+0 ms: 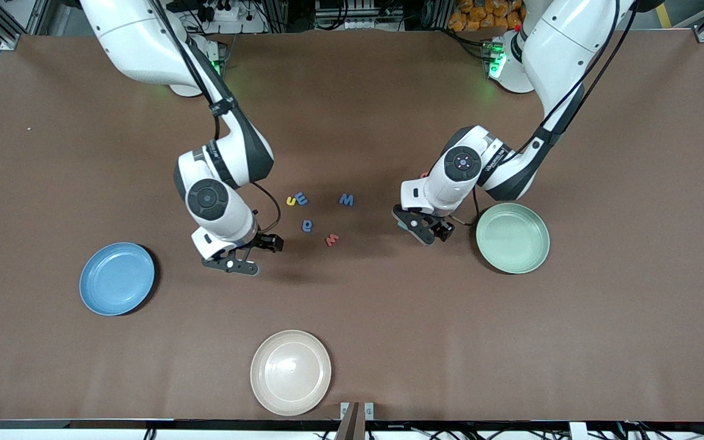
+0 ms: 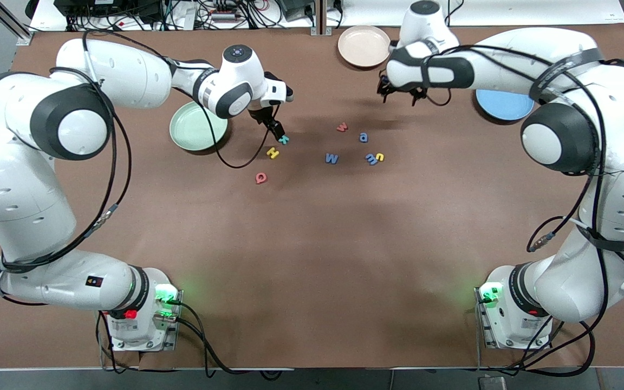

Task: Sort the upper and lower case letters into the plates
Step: 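Reach the left gripper to the yellow H while the right reaches the blue a, then grasp the yellow H with the left gripper while the right grasps the a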

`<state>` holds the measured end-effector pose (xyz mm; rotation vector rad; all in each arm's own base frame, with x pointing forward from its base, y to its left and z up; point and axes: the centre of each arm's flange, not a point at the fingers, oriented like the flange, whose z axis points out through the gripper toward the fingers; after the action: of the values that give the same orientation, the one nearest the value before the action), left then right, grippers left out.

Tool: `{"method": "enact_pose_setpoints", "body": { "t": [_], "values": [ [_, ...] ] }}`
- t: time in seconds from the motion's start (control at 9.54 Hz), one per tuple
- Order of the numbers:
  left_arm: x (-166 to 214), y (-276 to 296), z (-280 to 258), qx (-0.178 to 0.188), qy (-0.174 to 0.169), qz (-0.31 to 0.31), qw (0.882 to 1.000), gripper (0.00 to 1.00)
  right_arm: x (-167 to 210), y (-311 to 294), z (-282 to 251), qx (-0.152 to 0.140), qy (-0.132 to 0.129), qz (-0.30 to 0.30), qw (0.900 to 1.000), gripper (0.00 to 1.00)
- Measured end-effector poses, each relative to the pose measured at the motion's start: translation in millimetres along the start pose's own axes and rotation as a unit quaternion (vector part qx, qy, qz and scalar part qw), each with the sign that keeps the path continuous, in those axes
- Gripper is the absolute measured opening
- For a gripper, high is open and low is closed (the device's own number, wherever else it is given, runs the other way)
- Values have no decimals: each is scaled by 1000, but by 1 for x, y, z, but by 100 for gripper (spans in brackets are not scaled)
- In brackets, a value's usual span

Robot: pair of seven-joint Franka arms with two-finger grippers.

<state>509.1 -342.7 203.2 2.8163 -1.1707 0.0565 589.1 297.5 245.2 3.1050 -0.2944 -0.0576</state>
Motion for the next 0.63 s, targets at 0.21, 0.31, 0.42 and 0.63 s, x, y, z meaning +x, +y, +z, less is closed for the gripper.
{"method": "enact_pose_setpoints", "body": {
  "t": [0.21,0.31,0.42,0.63],
  "values": [
    [2,28,7,-8,-5,-2,1000,100,-26,-31,4,-1,-1,3,1000,100],
    [0,37,12,-11,-11,1,1000,100,-40,-46,7,-2,-1,-2,1000,100],
    [-4,38,18,-13,-17,1,1000,100,-51,-59,10,-2,1,-6,1000,100],
    [-11,33,24,-14,-25,-4,1000,100,-64,-75,20,9,4,-11,1000,100]
  ]
}}
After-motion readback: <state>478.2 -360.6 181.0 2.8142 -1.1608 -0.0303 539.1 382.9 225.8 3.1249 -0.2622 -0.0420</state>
